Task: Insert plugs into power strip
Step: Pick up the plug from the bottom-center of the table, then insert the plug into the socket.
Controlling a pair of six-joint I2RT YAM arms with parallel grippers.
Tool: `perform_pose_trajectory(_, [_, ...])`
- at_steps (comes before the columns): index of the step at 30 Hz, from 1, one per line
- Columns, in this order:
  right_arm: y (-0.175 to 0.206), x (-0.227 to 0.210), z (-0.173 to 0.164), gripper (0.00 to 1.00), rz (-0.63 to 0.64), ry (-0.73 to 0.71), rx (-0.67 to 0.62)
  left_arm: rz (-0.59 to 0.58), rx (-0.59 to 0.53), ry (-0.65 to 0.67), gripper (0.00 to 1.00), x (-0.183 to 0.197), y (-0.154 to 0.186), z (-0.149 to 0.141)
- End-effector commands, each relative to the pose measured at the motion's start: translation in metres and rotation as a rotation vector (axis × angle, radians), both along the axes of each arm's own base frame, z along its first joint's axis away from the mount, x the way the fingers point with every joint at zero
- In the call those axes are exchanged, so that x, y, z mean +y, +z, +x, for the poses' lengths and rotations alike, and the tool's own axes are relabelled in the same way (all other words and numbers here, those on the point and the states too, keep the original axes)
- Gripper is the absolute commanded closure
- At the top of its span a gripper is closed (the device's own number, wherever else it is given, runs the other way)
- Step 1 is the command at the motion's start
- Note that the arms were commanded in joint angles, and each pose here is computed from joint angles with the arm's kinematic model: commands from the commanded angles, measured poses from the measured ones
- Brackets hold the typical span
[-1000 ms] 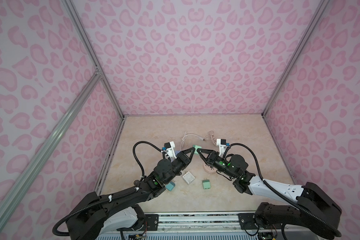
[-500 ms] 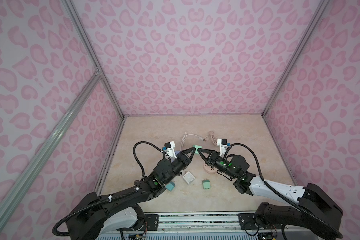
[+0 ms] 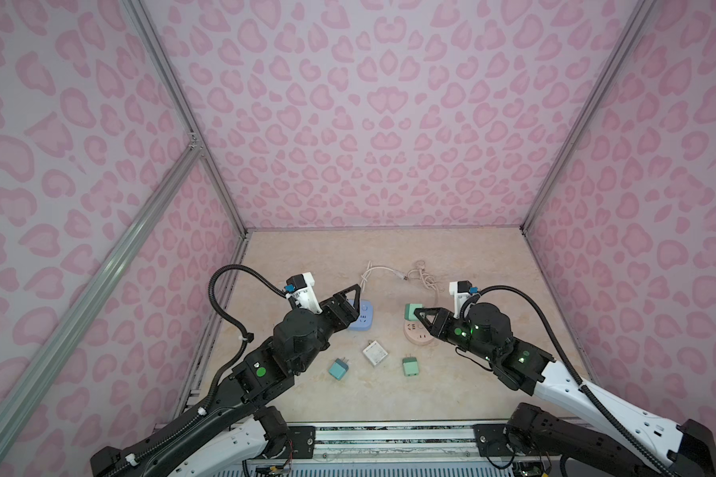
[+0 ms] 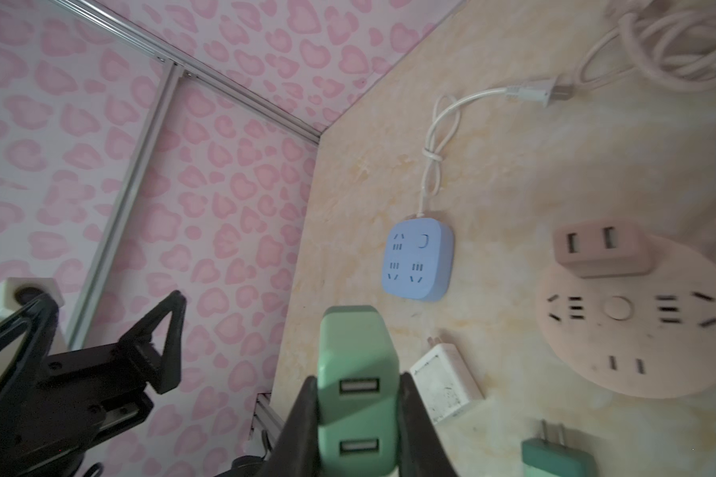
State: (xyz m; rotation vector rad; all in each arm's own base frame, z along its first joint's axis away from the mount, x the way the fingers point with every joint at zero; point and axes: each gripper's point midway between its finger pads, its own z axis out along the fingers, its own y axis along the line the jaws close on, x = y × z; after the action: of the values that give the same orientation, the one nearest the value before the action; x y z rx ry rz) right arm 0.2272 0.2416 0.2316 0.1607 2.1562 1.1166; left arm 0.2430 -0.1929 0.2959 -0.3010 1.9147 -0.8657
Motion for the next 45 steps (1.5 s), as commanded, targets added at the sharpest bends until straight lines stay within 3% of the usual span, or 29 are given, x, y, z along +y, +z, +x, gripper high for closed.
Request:
perform_pose_trajectory(1, [-0.045,-0.057,-0.013,1.0,-0.394,-0.062,0.095,0.407,0.139,0.033,0.15,0.031,-0.051,-0.005])
perform_pose_trajectory(5, [-0.04,-0.086,-0.016,1.0,-0.59,-0.069,0.113,0.561,0.302,-0.028,0.23,0.015,-0.089,-0.003])
perform_pose_trajectory(11, [-0.031,-0.096,-0.014,1.0,-0.691,-0.043,0.107,0.485,0.369,-0.146,0.27,-0.022,-0.123,-0.004])
perform_pose_trajectory(25, [-0.043,-0.078,0.006,1.0,-0.732,0.046,0.128,0.329,0.377,-0.256,0.26,-0.047,-0.135,-0.017])
perform_pose_trajectory(38, [-0.077,-0.054,0.029,1.0,-0.757,0.082,0.175,0.405,0.422,-0.248,0.27,-0.033,-0.148,-0.025])
perform_pose_trajectory(45, [-0.095,-0.046,0.039,1.0,-0.79,0.102,0.216,0.327,0.39,-0.284,0.27,-0.042,-0.142,-0.027])
